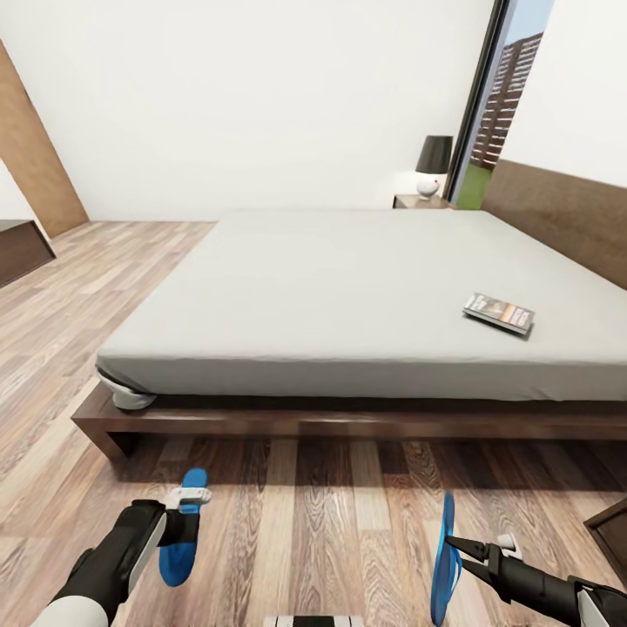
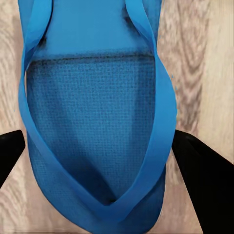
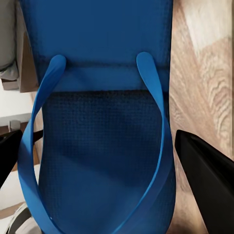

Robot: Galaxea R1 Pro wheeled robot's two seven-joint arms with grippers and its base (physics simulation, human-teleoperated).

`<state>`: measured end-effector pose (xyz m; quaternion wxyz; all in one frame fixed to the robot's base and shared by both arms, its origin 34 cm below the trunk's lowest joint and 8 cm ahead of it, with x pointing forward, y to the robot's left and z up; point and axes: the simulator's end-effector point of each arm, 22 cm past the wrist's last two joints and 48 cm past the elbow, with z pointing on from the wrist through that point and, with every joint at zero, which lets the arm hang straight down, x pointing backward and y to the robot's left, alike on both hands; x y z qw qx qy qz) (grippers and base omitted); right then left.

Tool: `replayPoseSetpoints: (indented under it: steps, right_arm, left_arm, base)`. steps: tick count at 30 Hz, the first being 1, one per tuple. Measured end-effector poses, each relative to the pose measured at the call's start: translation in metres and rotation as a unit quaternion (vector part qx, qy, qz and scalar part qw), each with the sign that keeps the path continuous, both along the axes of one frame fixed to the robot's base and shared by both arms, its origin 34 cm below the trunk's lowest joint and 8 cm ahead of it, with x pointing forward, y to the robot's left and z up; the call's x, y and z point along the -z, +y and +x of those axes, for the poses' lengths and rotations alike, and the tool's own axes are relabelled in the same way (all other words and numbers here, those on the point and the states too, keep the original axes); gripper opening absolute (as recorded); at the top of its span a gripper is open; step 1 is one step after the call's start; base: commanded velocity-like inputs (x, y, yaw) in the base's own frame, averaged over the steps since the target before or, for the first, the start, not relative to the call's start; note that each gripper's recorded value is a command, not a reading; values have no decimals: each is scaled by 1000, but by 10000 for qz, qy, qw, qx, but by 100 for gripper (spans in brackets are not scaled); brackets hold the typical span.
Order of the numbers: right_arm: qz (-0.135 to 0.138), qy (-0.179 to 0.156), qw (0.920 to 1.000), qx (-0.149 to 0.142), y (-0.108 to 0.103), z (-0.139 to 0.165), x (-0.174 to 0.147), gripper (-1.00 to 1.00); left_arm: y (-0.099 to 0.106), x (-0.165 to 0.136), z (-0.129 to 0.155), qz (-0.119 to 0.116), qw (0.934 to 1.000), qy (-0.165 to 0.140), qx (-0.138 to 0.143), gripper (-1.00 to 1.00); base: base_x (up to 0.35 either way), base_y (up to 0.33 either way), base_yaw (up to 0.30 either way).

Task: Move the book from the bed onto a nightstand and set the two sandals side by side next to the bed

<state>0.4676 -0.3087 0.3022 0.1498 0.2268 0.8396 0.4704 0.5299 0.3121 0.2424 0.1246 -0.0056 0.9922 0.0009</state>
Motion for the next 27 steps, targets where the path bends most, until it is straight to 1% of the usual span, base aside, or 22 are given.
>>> replayPoseSetpoints:
  steps: [5,27]
  right_arm:
    - [-1,102,9999,1,0,-4,8,-100]
    - [-7,546,9985,11,-2,-24,44,-100]
  left_arm:
    - [8,9,-5,89,9999,95,30,-100]
    - [1,50,-30,67,9986,522,83,-100]
  base:
    - [0,0,0]
    - [0,0,0]
